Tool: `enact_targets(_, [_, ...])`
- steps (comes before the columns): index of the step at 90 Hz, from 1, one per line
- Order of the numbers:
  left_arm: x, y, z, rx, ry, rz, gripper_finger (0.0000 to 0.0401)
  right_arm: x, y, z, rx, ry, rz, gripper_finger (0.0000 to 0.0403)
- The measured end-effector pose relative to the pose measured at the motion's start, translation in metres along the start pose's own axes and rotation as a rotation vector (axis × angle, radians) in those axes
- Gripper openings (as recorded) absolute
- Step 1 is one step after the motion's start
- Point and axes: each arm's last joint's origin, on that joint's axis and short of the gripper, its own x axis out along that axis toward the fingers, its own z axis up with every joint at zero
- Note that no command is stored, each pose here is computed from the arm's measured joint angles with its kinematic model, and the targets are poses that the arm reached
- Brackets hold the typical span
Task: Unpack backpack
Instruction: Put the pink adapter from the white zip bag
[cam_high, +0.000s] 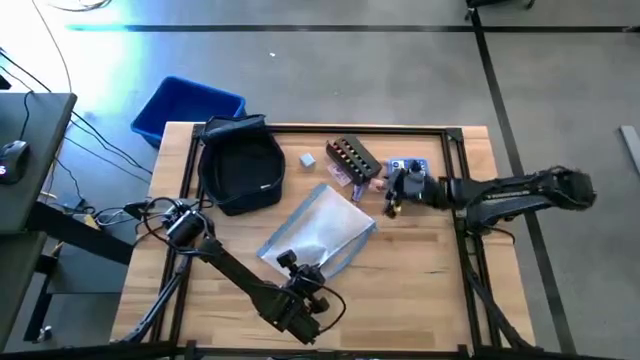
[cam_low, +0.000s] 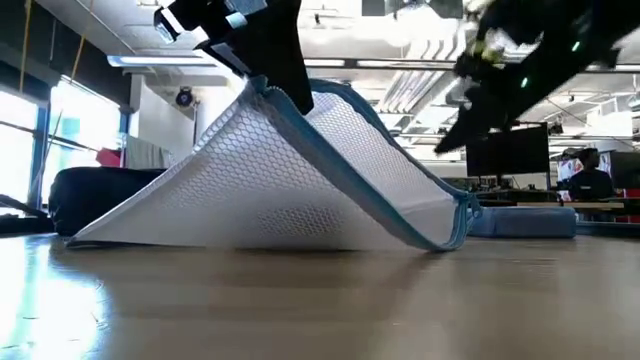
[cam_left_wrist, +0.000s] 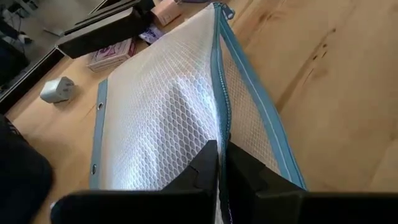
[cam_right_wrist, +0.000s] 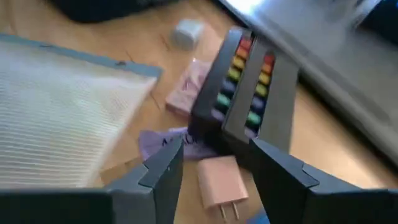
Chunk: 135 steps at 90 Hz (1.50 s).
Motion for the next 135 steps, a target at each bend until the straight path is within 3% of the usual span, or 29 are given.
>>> enact_targets(6, [0.001,0.000,0.001,-0.002,0.006,0.000,0.0000,0.011,-0.012,-0.010,0.011,0.043,0.048,0.0192])
enact_targets(14, [0.004,0.001,0.002,-0.005,0.017,0.001,0.0000,0.023,-0.021,-0.019,0.019,0.089,0.026,0.0220])
enact_targets(31, [0.008,0.002,0.004,-0.011,0.035,-0.005,0.0000,0.049,-0.017,-0.032,-0.040,0.158,0.032,0.0265])
enact_targets(54, [0.008,0.001,0.004,-0.009,0.041,-0.013,0.0000,0.073,-0.015,-0.044,-0.107,0.224,-0.067,0.0272])
enact_targets(68, [0.008,0.000,0.005,-0.006,0.035,-0.024,0.0000,0.081,-0.015,-0.045,-0.104,0.236,-0.066,0.0272])
enact_targets(82, [0.008,0.000,0.005,-0.006,0.036,-0.023,0.0000,0.084,-0.016,-0.049,-0.068,0.266,-0.021,0.0253])
enact_targets(98, [0.008,0.000,0.005,-0.001,0.036,-0.023,0.0000,0.082,-0.017,-0.050,-0.029,0.299,-0.004,0.0170])
enact_targets(118, [0.007,0.000,0.005,0.005,0.036,-0.023,0.0000,0.059,-0.012,-0.045,0.002,0.329,0.059,0.0170])
enact_targets(135, [0.007,0.000,0.004,0.008,0.032,-0.020,0.0000,0.024,0.015,-0.025,0.027,0.357,0.293,0.0170])
